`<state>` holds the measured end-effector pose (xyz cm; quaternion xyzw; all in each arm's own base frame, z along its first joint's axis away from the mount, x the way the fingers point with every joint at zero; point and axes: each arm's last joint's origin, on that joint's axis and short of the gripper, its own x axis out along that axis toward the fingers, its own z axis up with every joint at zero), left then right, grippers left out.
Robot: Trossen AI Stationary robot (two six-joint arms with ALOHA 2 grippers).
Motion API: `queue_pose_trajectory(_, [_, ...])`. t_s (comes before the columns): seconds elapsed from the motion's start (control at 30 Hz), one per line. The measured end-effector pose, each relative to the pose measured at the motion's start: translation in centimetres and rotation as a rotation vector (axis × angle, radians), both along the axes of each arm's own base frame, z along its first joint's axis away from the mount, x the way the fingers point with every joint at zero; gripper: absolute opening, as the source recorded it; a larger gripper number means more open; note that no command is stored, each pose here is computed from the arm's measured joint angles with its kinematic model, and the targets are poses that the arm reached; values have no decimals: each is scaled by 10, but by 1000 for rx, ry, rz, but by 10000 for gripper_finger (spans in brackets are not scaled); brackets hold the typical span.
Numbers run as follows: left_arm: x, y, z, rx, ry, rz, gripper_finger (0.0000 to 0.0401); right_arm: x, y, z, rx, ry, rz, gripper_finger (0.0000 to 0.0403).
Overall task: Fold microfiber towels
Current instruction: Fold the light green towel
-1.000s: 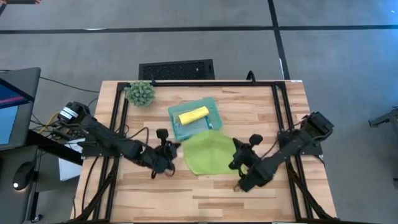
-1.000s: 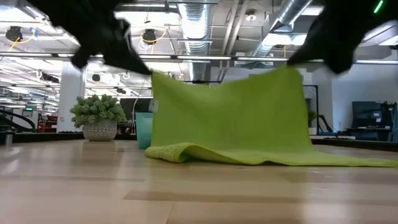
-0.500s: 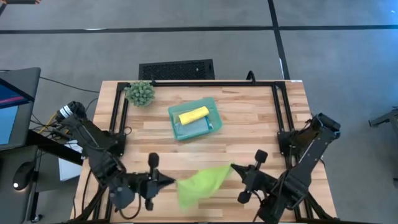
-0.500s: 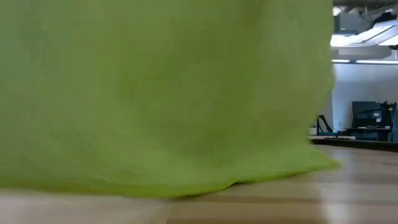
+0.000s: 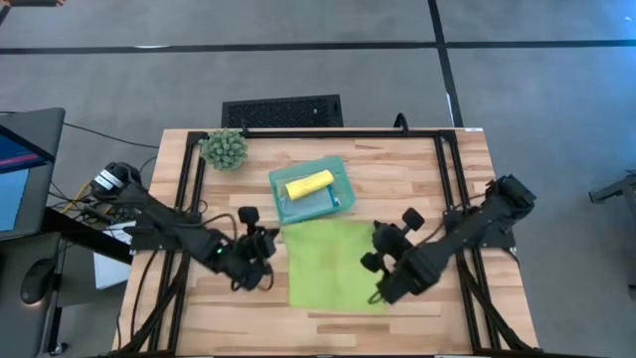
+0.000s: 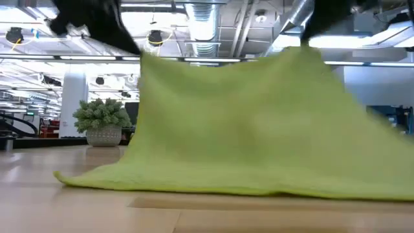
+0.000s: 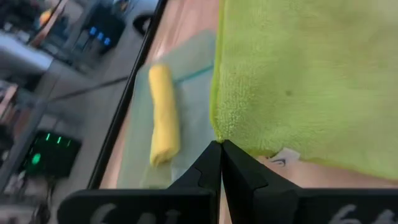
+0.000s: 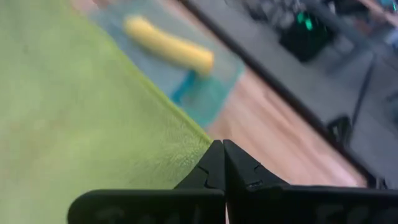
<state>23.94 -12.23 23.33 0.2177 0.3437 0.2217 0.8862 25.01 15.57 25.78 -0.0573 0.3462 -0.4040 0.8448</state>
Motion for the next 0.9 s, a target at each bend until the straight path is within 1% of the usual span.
queue_pose_trajectory(0.07, [3,14,-15,-1,-3,46,0,2,-12,-17,20,44,-46,10])
queue_pose_trajectory(0.13, [4,25,-29,5,5,64,0,1,-21,-33,13,76,-71,10])
queue_pose_trajectory(0.23, [8,35,-41,-7,12,36,0,-3,-29,-51,-17,95,-83,10])
queue_pose_trajectory(0.33, [10,38,-45,-7,15,-6,0,-8,-29,-65,-54,111,-40,10])
queue_pose_trajectory(0.4, [12,35,-44,-27,19,-54,0,-9,-25,-71,-64,131,13,10])
queue_pose_trajectory(0.47, [13,30,-44,-75,32,-132,0,-11,-20,-75,-51,173,66,10])
queue_pose_trajectory(0.57, [14,21,-44,-200,54,-275,0,-16,-8,-78,8,226,131,10])
queue_pose_trajectory(0.63, [14,16,-44,-275,68,-342,0,-22,3,-78,36,240,176,10])
queue_pose_trajectory(0.7, [13,13,-44,-308,63,-359,0,-29,14,-79,45,243,221,10])
queue_pose_trajectory(0.8, [11,10,-44,-311,67,-360,0,-38,29,-79,68,226,285,11])
queue_pose_trajectory(0.9, [11,8,-44,-319,66,-365,0,-44,41,-80,114,200,327,11])
